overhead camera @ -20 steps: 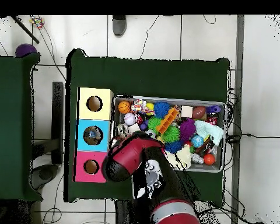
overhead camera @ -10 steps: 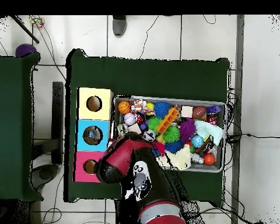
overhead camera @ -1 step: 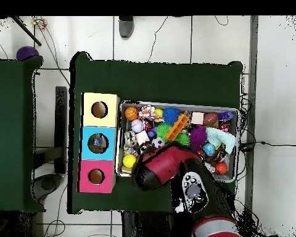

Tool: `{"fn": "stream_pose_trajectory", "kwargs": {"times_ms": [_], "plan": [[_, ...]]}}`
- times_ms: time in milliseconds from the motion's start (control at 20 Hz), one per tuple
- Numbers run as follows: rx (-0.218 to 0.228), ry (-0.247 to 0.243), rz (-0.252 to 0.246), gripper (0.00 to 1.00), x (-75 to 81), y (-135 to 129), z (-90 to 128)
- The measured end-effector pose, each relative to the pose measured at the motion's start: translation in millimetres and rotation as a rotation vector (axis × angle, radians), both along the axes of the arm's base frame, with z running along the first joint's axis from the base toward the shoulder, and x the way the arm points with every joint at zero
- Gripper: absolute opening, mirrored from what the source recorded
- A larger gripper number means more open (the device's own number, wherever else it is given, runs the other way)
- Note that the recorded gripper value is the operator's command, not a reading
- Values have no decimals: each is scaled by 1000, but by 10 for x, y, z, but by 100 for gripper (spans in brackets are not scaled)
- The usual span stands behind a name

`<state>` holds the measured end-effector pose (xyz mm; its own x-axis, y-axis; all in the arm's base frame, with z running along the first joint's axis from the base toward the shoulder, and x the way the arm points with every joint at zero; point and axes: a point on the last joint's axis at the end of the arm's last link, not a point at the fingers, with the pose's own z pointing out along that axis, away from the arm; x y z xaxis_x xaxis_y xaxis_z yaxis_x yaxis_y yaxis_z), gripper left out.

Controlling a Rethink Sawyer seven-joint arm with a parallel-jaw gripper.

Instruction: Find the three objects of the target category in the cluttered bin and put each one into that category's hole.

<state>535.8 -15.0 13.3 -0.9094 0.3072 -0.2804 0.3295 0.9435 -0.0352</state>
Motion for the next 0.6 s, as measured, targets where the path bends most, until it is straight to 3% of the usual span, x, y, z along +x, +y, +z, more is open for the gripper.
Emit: {"fn": "stream_pose_trajectory", "kwargs": {"times_ms": [250,400,600], "plan": [[-23,-9,-20,100,-104,-476,-42],[-68,-2,27,100,-276,-622,-95],[-106,9,114,100,-484,-525,-163]]}}
